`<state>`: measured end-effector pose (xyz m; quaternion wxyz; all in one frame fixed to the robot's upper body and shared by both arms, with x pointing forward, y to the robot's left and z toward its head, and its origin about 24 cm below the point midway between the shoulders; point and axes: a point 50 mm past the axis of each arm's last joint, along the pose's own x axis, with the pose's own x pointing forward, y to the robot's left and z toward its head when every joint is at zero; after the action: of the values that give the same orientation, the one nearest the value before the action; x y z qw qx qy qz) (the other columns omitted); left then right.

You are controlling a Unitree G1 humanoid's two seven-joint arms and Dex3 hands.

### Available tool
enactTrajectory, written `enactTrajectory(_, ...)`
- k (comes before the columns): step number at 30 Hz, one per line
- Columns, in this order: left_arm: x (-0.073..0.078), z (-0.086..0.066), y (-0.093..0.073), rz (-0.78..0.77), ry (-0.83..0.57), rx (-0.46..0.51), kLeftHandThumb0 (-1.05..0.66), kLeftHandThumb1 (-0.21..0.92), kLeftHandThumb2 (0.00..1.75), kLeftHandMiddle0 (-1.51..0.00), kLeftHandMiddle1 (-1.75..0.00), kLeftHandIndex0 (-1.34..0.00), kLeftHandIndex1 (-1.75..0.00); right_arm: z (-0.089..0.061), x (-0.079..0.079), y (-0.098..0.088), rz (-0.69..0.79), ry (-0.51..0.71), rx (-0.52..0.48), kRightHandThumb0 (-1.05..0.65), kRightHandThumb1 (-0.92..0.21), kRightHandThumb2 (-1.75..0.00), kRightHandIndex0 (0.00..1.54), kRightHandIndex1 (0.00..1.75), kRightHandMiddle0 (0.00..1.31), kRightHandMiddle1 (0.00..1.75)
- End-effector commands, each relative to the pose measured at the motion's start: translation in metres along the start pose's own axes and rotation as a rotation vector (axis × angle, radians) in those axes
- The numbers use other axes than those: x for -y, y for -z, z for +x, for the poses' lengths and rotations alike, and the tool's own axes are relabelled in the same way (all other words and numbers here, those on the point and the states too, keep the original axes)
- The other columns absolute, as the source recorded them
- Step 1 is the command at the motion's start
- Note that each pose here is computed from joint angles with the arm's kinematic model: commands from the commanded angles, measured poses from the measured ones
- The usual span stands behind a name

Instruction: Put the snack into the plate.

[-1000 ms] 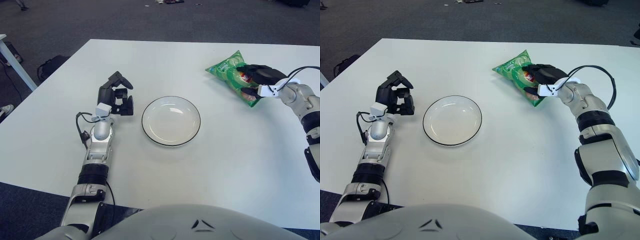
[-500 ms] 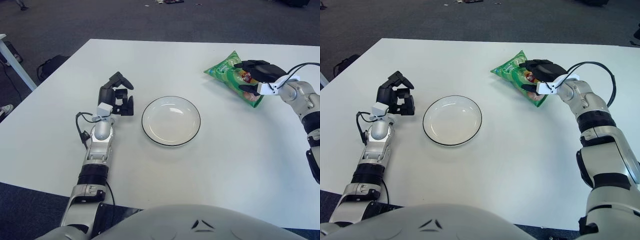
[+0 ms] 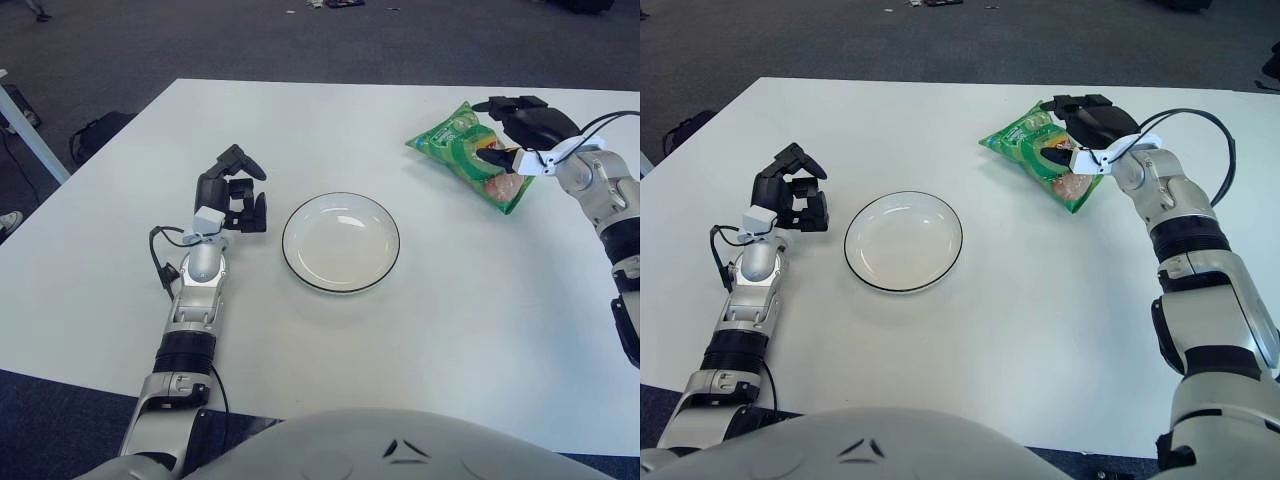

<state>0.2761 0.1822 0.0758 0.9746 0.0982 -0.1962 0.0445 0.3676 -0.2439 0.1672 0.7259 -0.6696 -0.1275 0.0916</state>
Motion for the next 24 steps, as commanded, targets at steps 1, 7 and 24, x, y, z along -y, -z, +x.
enactTrajectory(1,0.006,-0.050,0.041,-0.026,-0.004,-0.236,-0.57,0.12,1.56,-1.43,-1.75,-0.78,-1.75,0.006,0.001,-0.006,0.005,0.034,-0.007,-0.96,-0.92,-0.92,0.00,0.35,0.00,0.63)
enactTrajectory(7,0.005,-0.050,0.043,-0.029,-0.004,-0.231,-0.57,0.13,1.56,-1.44,-1.75,-0.78,-1.75,0.013,0.000,-0.008,0.009,0.050,-0.054,-0.95,-0.92,-0.91,0.00,0.41,0.00,0.70)
enactTrajectory(24,0.007,-0.051,0.047,-0.035,0.000,-0.243,-0.55,0.16,1.51,-1.43,-1.75,-0.75,-1.75,0.026,-0.026,-0.016,0.008,-0.027,-0.045,-0.85,-0.92,-0.85,0.00,0.54,0.00,0.79)
